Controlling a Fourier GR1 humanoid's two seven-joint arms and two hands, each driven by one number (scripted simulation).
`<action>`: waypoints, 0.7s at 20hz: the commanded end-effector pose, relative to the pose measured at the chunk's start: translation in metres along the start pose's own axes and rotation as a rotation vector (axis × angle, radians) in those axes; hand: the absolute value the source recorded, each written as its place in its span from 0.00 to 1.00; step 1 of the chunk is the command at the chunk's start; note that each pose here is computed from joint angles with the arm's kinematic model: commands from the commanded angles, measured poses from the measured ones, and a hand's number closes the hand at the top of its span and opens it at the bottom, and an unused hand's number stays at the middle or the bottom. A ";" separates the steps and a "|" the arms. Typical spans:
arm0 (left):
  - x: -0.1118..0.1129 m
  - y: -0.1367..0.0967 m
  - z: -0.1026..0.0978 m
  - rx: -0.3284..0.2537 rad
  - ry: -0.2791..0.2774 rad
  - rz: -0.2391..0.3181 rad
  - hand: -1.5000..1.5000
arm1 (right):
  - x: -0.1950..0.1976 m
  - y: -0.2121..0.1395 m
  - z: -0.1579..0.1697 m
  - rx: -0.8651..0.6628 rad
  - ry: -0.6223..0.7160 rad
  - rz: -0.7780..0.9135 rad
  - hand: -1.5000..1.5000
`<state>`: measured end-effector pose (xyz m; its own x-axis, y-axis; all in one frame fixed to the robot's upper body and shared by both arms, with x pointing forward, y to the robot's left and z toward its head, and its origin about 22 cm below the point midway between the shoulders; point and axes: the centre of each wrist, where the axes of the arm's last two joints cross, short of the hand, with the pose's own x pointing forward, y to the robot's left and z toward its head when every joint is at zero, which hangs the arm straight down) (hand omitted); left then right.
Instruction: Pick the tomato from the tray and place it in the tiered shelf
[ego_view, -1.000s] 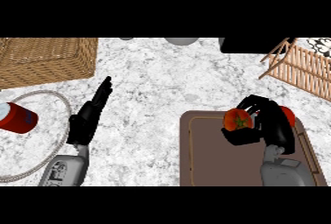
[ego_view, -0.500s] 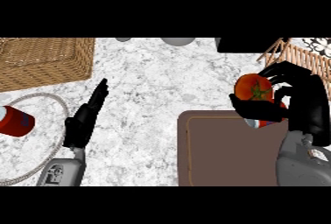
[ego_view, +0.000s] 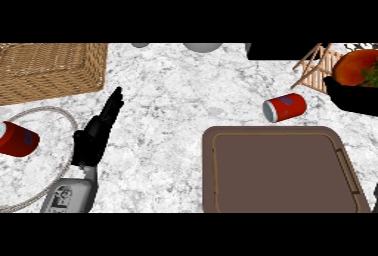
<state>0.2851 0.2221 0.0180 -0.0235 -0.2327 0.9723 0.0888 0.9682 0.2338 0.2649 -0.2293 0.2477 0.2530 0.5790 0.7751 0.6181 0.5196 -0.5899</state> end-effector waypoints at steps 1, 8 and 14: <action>-0.006 -0.007 0.000 0.004 -0.012 0.001 0.50 | 0.012 -0.013 -0.016 -0.120 0.026 0.044 1.00; -0.001 -0.009 0.005 -0.009 0.004 0.003 0.50 | 0.031 -0.063 -0.065 -0.179 0.064 0.066 1.00; -0.001 0.003 0.010 -0.005 -0.009 0.020 0.50 | 0.019 -0.069 -0.106 -0.264 0.079 0.104 1.00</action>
<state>0.2808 0.2225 0.0186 -0.0257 -0.2254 0.9739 0.0954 0.9693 0.2268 0.2952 -0.2993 0.3140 0.3450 0.5771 0.7402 0.7383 0.3200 -0.5937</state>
